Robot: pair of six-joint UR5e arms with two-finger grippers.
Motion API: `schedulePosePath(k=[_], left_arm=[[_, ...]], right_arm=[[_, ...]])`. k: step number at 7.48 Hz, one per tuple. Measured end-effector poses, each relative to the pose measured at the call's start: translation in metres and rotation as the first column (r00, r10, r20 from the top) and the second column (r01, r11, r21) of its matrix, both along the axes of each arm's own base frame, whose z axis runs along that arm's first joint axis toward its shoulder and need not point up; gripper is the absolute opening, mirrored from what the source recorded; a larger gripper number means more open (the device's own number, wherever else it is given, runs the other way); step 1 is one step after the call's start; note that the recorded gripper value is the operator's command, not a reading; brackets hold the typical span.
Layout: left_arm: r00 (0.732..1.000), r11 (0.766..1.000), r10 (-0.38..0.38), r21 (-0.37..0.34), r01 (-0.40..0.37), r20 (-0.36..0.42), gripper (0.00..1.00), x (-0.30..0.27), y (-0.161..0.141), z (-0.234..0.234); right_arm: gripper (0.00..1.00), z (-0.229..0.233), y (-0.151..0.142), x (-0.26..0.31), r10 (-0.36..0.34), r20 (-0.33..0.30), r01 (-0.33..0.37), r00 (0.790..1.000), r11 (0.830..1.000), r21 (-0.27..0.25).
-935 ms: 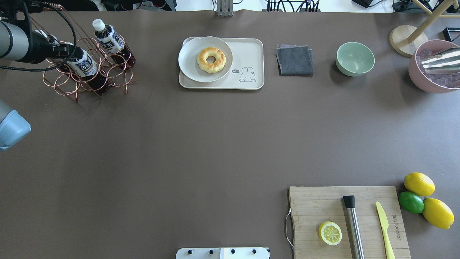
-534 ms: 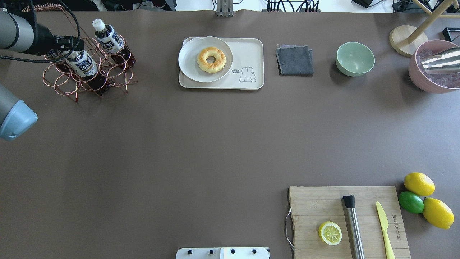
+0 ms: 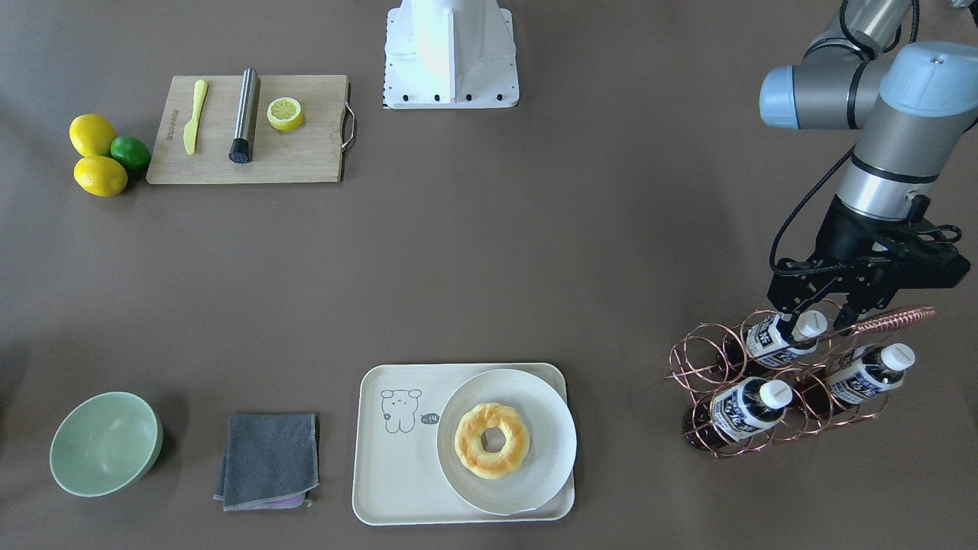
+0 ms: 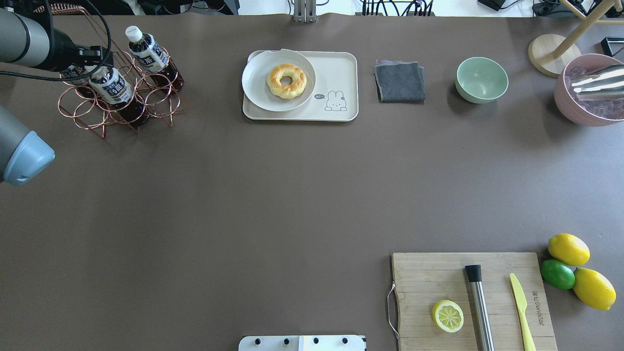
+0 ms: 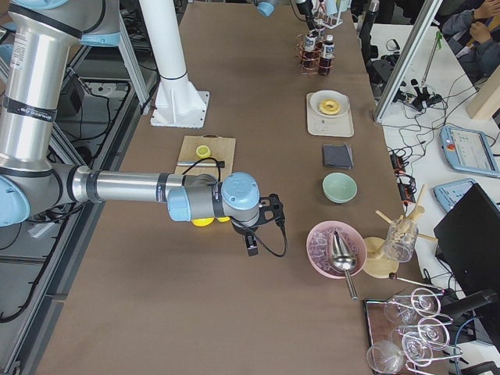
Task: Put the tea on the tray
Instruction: 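Reach the left gripper to the copper rack and grasp a tea bottle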
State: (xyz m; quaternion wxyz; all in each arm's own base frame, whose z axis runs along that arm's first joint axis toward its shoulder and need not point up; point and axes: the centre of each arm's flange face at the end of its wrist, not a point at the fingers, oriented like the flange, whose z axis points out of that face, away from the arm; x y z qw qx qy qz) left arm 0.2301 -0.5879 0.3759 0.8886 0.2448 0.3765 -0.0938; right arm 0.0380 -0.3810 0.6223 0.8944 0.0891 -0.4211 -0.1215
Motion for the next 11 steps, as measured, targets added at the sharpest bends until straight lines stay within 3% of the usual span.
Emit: schedulePosePath(k=[2,3,8,11], left_arm=[[1.0,1.0,0.001,0.001,-0.001,-0.002,0.25,0.0,0.0,-0.001],[1.0,1.0,0.001,0.001,-0.001,-0.002,0.0,0.0,0.0,-0.001],[1.0,1.0,-0.022,0.003,0.022,-0.008,0.0,-0.015,-0.007,-0.007],[0.997,0.999,-0.043,0.004,0.043,-0.064,0.0,-0.062,-0.015,-0.034]], right_arm=[[1.0,0.001,0.0,0.0,0.001,0.001,-0.001,1.0,1.0,-0.004],[1.0,0.001,0.0,0.0,0.001,0.001,-0.001,1.0,1.0,-0.005],[1.0,-0.001,-0.001,-0.001,0.001,0.007,-0.001,1.0,1.0,-0.002],[1.0,-0.001,-0.001,-0.001,0.0,0.007,0.0,1.0,1.0,-0.002]])
